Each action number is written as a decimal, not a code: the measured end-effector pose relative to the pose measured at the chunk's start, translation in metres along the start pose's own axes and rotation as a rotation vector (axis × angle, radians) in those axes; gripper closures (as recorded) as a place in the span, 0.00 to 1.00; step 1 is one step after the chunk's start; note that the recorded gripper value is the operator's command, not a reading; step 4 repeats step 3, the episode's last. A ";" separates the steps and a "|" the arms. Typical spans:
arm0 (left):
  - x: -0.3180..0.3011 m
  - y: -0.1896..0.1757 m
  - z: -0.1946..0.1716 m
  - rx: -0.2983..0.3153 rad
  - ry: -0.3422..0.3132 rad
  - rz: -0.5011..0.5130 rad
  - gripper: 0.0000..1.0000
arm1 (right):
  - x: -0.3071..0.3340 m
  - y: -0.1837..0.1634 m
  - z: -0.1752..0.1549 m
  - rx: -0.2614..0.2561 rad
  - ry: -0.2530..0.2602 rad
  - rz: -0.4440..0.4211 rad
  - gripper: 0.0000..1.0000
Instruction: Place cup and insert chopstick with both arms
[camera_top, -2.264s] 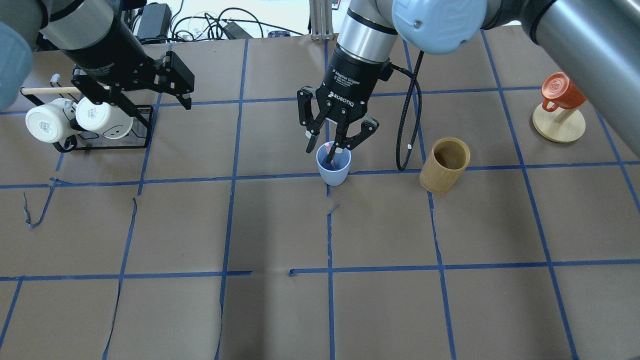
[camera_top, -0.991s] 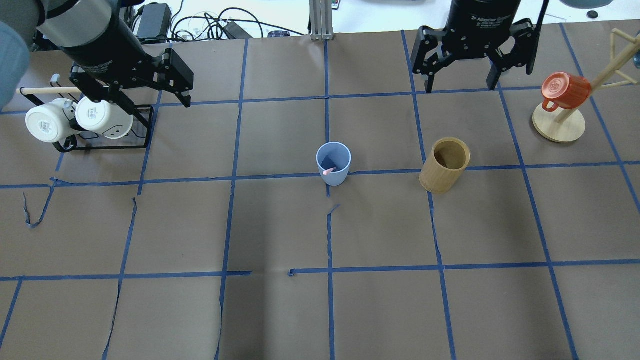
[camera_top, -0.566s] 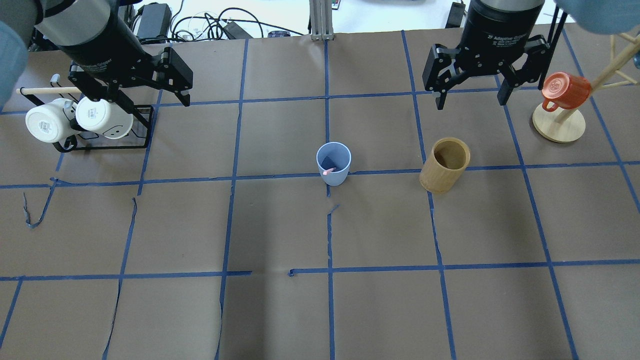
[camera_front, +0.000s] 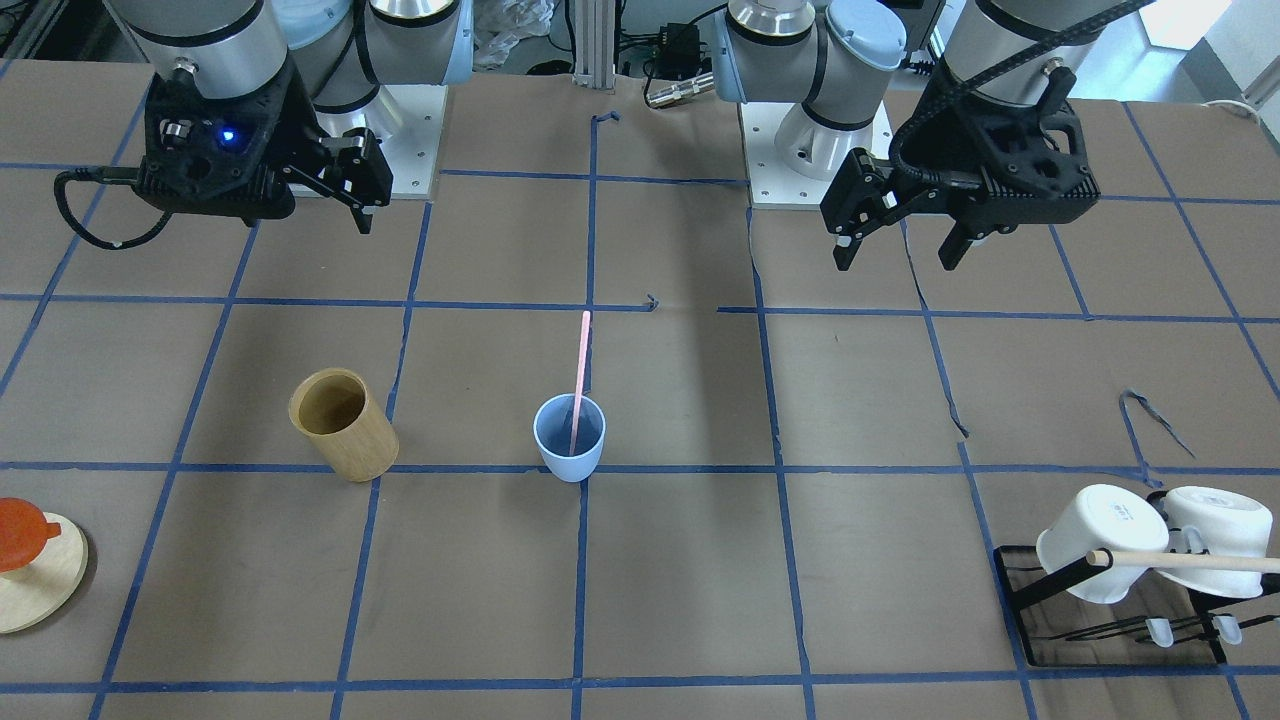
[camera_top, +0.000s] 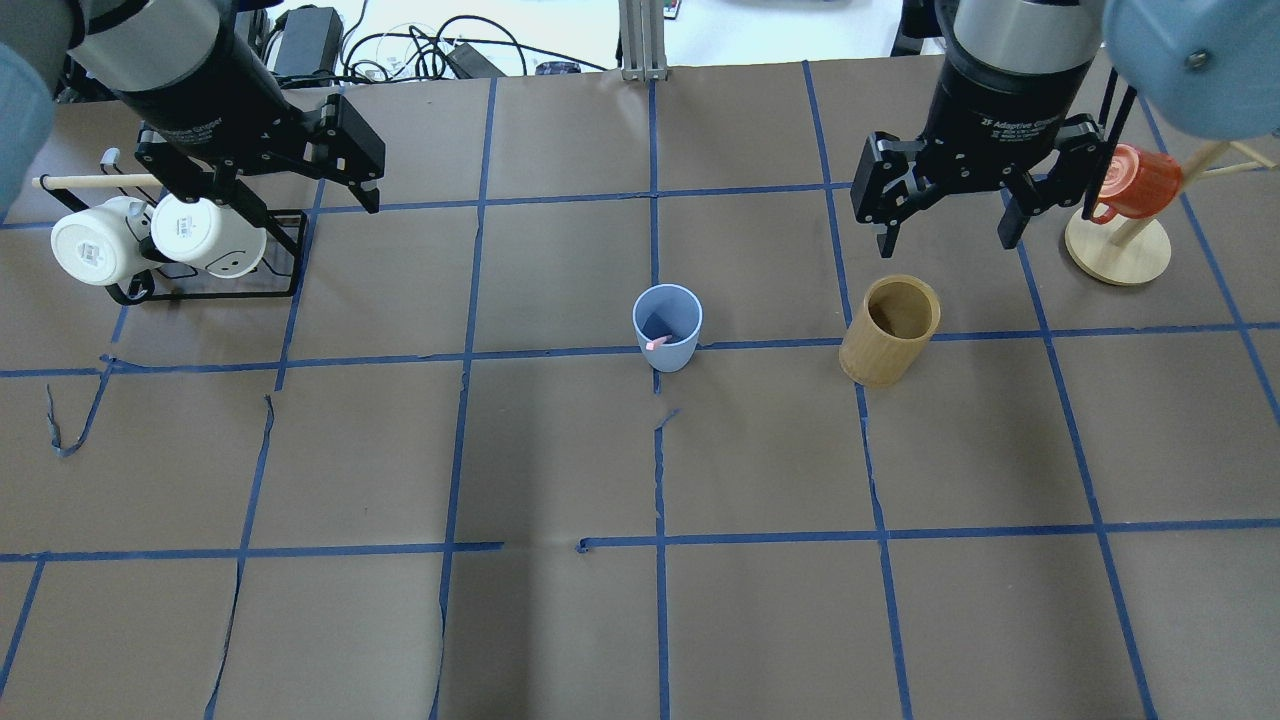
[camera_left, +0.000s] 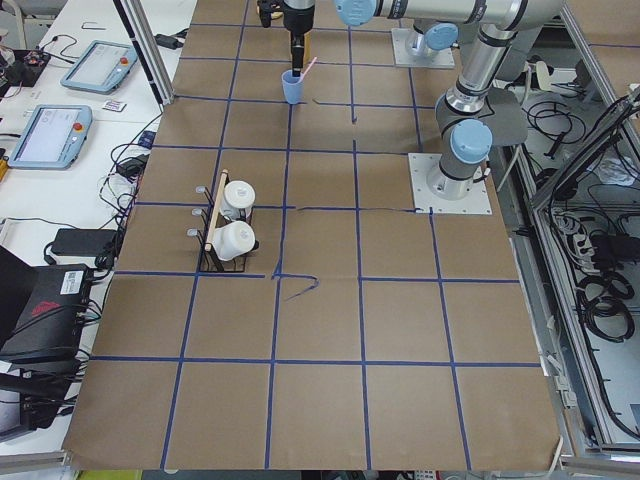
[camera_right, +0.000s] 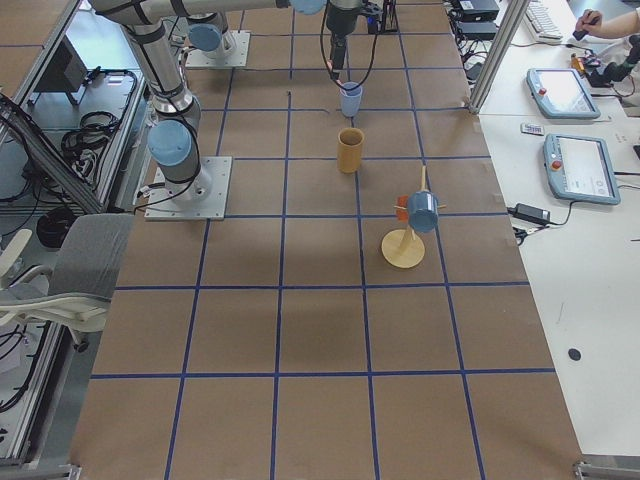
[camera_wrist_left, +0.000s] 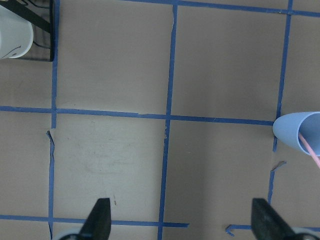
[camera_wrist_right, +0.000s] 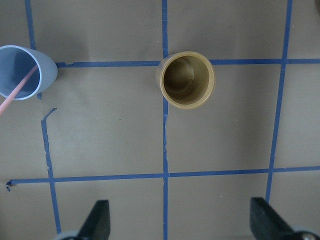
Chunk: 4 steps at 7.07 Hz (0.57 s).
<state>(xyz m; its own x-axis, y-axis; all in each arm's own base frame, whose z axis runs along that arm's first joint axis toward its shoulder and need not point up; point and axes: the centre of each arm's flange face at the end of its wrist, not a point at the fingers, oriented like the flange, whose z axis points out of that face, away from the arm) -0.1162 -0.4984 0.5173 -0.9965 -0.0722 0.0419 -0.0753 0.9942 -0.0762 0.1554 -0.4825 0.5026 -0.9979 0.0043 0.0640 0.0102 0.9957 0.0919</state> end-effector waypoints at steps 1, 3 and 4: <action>0.000 0.000 0.000 0.000 0.000 0.000 0.00 | 0.001 -0.001 0.000 0.003 -0.001 0.002 0.00; 0.000 0.000 0.000 0.000 0.000 0.001 0.00 | 0.003 -0.003 -0.001 0.017 -0.002 0.015 0.00; 0.000 0.000 0.000 0.000 0.000 0.001 0.00 | 0.003 -0.003 -0.001 0.017 -0.002 0.015 0.00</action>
